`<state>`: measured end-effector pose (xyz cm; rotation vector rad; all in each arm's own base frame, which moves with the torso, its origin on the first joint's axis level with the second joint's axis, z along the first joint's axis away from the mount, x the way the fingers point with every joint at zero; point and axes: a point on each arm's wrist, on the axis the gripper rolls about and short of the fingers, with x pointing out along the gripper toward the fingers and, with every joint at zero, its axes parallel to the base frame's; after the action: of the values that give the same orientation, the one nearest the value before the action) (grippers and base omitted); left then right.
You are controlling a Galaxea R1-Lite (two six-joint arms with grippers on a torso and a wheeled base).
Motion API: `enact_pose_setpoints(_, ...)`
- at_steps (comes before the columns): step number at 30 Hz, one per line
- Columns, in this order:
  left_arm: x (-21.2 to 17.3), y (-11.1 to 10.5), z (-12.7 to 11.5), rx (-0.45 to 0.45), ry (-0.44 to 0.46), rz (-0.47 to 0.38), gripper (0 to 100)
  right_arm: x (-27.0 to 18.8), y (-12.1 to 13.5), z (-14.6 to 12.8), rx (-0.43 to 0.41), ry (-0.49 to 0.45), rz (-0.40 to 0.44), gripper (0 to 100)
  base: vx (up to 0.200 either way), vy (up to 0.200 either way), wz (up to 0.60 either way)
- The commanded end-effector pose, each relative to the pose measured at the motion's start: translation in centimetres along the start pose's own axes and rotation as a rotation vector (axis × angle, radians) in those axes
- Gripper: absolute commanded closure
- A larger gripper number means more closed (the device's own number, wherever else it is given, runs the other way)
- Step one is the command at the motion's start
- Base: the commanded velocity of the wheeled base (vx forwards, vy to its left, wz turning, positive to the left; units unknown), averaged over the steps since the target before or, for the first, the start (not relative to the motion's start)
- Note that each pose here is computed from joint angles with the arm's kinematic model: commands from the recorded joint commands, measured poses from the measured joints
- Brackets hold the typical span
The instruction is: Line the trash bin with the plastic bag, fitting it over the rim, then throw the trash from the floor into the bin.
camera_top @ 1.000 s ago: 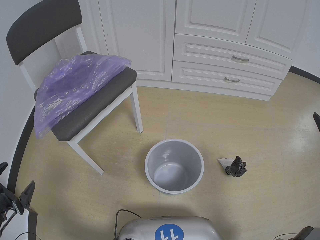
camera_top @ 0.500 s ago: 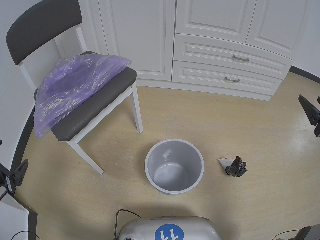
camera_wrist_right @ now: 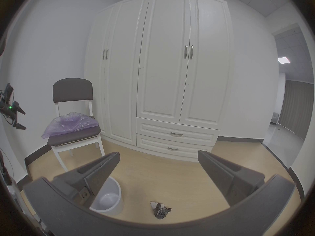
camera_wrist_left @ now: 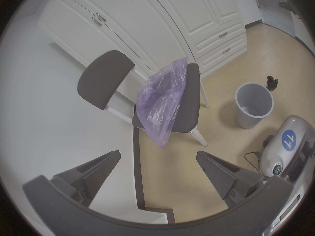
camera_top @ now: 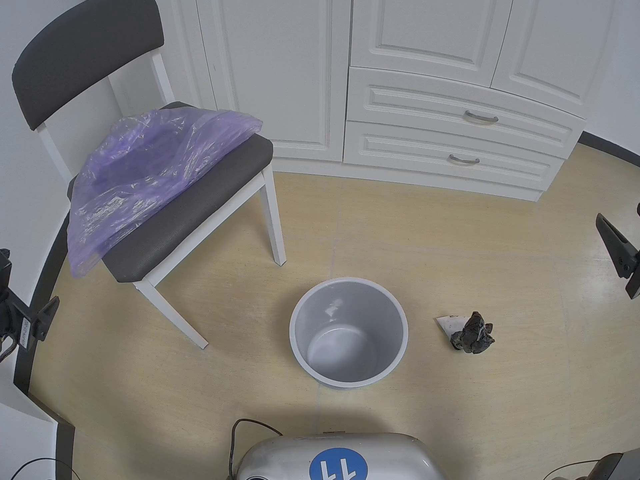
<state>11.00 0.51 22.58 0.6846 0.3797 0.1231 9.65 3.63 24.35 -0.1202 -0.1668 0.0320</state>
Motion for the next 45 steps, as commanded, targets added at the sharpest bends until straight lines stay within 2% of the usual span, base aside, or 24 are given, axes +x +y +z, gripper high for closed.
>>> enact_pose_setpoints(1,3.0,-0.8,0.1,0.026,0.097,-0.056,0,0.3,0.3,-0.3,0.013,0.015,0.008,0,0.000,0.000,0.00)
enact_pose_setpoints(5,4.9,-1.4,0.0,0.040,0.155,-0.080,0,0.4,0.3,-0.4,0.014,0.020,0.011,0,0.000,0.000,0.00)
enact_pose_setpoints(11,7.2,-2.0,0.0,0.034,0.183,-0.062,0,0.6,0.4,-0.4,0.023,0.028,0.011,0,0.000,0.000,0.00)
enact_pose_setpoints(15,7.7,-2.6,-0.6,-0.017,0.198,-0.066,0,0.7,0.4,-0.2,0.035,0.023,0.011,0,0.000,0.000,0.00)
enact_pose_setpoints(18,8.6,-3.3,-1.3,-0.096,0.214,-0.063,0,0.8,0.3,0.4,0.069,0.001,0.004,0,0.000,0.000,0.00)
enact_pose_setpoints(23,9.4,-3.6,-2.1,-0.134,0.217,-0.040,0,0.8,0.2,1.0,0.088,-0.018,-0.002,0,0.000,0.000,0.00)
enact_pose_setpoints(26,10.2,-3.4,-2.2,-0.148,0.198,-0.007,0,1.0,0.3,1.9,0.138,-0.045,0.010,0,0.000,0.000,0.00)
enact_pose_setpoints(30,11.7,-2.7,-2.7,-0.168,0.214,0.040,0,1.1,0.8,3.7,0.279,-0.089,0.061,0,0.000,0.000,0.00)
enact_pose_setpoints(36,13.2,-1.7,-3.4,-0.199,0.206,0.058,0,2.4,1.9,4.9,0.401,-0.082,0.033,0,0.000,0.000,0.00)
enact_pose_setpoints(45,14.1,-0.6,-3.3,-0.227,0.165,0.080,0,2.7,2.6,4.6,0.405,-0.060,0.059,0,0.000,0.000,0.00)
